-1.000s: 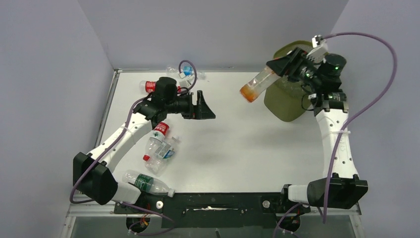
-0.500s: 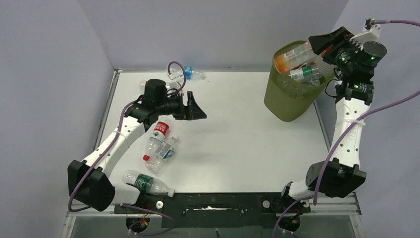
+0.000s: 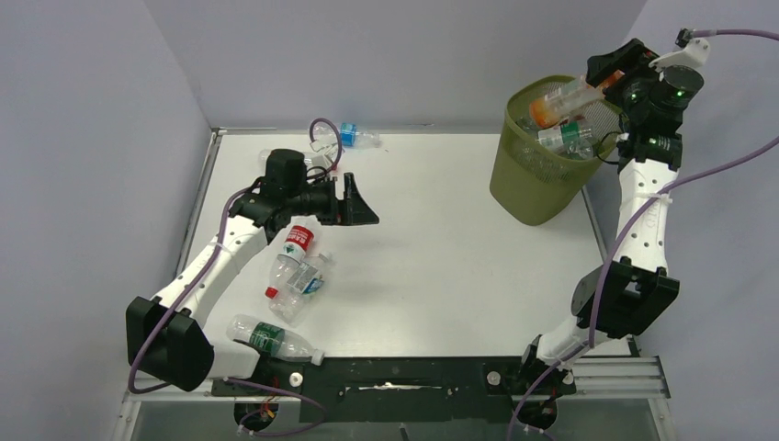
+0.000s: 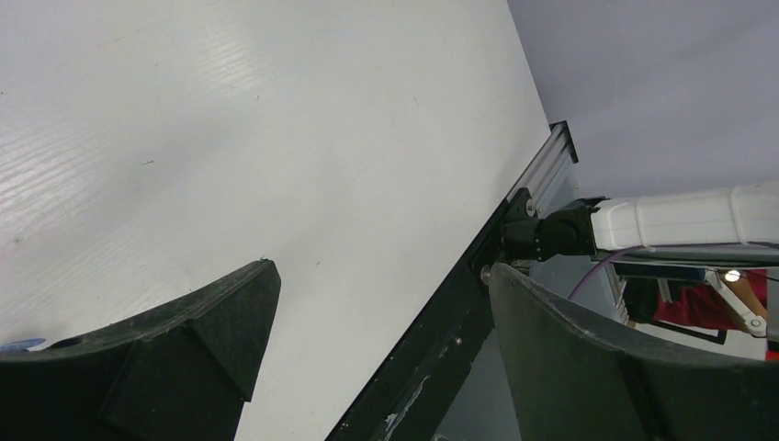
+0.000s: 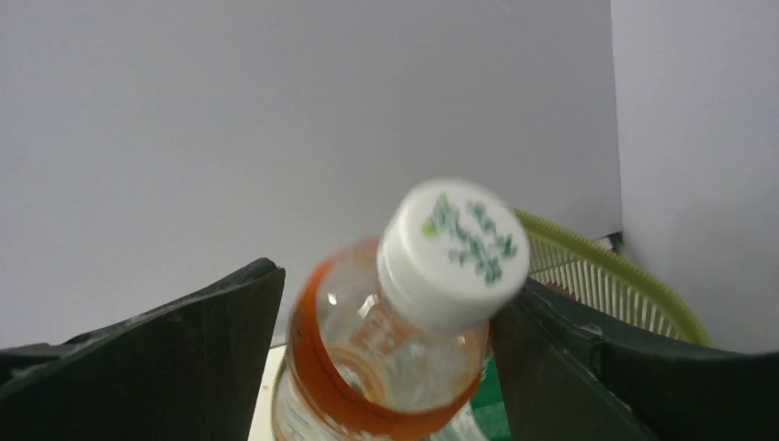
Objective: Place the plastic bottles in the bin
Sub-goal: Place the plastic bottle in the trash bin.
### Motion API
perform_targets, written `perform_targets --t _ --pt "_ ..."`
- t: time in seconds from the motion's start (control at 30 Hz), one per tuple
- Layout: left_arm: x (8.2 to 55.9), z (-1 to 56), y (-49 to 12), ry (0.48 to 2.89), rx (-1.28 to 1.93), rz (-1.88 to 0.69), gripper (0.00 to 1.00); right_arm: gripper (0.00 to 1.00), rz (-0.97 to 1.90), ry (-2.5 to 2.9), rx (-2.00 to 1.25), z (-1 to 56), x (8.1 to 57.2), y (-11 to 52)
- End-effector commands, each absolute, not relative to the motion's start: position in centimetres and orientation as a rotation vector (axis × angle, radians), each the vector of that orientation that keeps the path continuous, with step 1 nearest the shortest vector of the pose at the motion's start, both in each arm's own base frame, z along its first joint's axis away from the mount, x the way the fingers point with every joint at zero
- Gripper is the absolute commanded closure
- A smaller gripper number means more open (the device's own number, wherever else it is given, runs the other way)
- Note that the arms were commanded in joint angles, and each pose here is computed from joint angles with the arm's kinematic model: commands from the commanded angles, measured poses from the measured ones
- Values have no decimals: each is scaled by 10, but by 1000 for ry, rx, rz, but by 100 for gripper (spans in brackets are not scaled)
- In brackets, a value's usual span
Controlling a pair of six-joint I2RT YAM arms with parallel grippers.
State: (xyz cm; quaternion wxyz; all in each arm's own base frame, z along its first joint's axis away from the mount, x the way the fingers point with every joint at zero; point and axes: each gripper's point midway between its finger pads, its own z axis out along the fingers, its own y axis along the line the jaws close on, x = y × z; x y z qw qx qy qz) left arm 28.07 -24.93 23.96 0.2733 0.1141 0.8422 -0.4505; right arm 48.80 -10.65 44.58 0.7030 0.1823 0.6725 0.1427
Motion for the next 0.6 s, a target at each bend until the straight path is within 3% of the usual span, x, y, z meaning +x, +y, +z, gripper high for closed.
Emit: perform_targets --t 0.0,0.13,0.57 --pt "276 262 -248 2196 372 -1230 15 10 258 1466 318 469 503 -104" --pt "276 266 -248 2192 363 -1232 15 0 255 1518 295 459 506 -91" --pt "267 290 -236 2155 282 -1190 15 2 214 1521 279 486 430 -71"
